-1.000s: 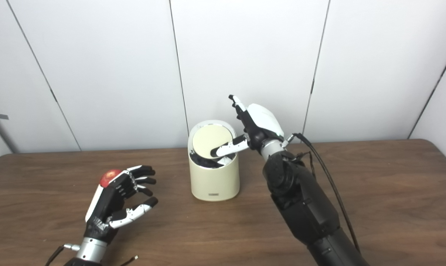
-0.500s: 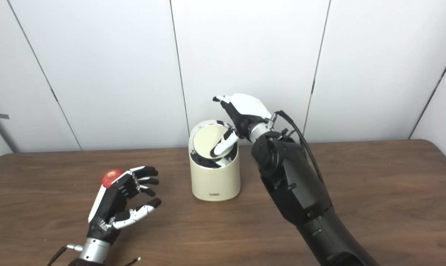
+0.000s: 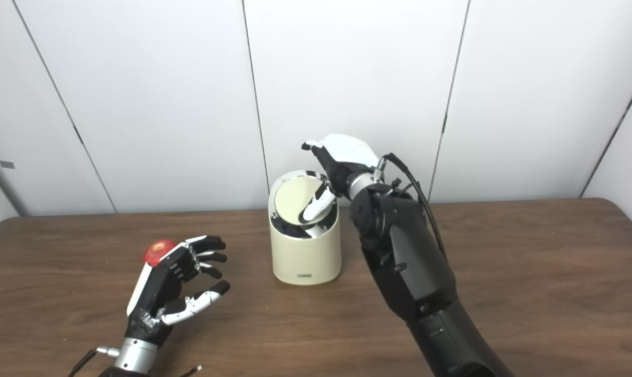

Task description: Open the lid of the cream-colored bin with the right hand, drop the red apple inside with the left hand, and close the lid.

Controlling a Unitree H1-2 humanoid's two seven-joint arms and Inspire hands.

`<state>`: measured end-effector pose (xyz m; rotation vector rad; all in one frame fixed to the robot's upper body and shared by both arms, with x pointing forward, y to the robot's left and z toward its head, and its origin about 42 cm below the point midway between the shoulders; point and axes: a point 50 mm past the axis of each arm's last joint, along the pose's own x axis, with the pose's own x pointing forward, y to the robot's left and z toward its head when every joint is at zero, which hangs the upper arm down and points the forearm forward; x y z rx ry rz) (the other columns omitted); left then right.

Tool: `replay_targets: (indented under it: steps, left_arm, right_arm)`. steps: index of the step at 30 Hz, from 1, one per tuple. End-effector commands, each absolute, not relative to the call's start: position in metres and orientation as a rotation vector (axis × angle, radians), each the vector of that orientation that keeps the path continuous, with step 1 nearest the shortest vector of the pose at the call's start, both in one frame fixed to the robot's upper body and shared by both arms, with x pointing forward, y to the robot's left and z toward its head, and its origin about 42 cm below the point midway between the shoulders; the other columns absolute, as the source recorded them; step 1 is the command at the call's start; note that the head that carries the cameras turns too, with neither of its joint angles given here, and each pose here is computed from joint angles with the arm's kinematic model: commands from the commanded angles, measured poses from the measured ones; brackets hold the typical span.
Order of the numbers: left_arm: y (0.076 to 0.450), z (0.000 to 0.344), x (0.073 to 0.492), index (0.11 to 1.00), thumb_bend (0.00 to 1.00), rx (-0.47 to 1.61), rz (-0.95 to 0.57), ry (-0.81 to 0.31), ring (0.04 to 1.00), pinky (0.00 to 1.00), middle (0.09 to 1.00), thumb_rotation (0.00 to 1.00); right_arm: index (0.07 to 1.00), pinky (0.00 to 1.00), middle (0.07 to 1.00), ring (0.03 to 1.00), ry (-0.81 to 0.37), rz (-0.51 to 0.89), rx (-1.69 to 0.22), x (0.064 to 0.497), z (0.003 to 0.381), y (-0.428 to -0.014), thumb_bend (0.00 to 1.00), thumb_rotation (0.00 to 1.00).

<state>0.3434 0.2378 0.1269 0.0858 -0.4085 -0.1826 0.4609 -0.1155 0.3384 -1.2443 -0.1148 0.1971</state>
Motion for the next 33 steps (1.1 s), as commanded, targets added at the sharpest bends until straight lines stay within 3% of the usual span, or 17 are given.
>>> replay_targets:
  steps: [1,9,17,25,33]
  left_arm:
    - [0.234,0.111,0.335,0.734,0.62,0.049,-0.178,-0.366,0.674,0.53,0.733,0.01]
    - [0.233,0.111,0.338,0.732,0.62,0.039,-0.177,-0.364,0.673,0.53,0.735,0.0]
    - [0.233,0.11,0.34,0.735,0.61,0.053,-0.184,-0.372,0.671,0.53,0.735,0.01]
    - [0.233,0.109,0.341,0.736,0.61,0.044,-0.19,-0.366,0.674,0.54,0.738,0.0]
    - [0.231,0.111,0.34,0.733,0.61,0.047,-0.192,-0.37,0.671,0.53,0.736,0.0]
  right_arm:
    - [0.905,0.67,0.94,0.85,-0.089,0.175,-1.268,0.463,0.336,-0.122,0.9,0.11]
    - [0.909,0.65,0.935,0.845,-0.099,0.168,-1.24,0.461,0.319,-0.127,0.86,0.19]
    - [0.897,0.63,0.917,0.835,-0.196,0.081,-1.051,0.456,0.339,-0.155,0.87,0.29]
    - [0.877,0.59,0.914,0.802,-0.26,0.018,-0.898,0.449,0.352,-0.186,0.89,0.31]
    - [0.845,0.71,0.869,0.824,-0.289,-0.015,-0.747,0.432,0.33,-0.218,0.86,0.31]
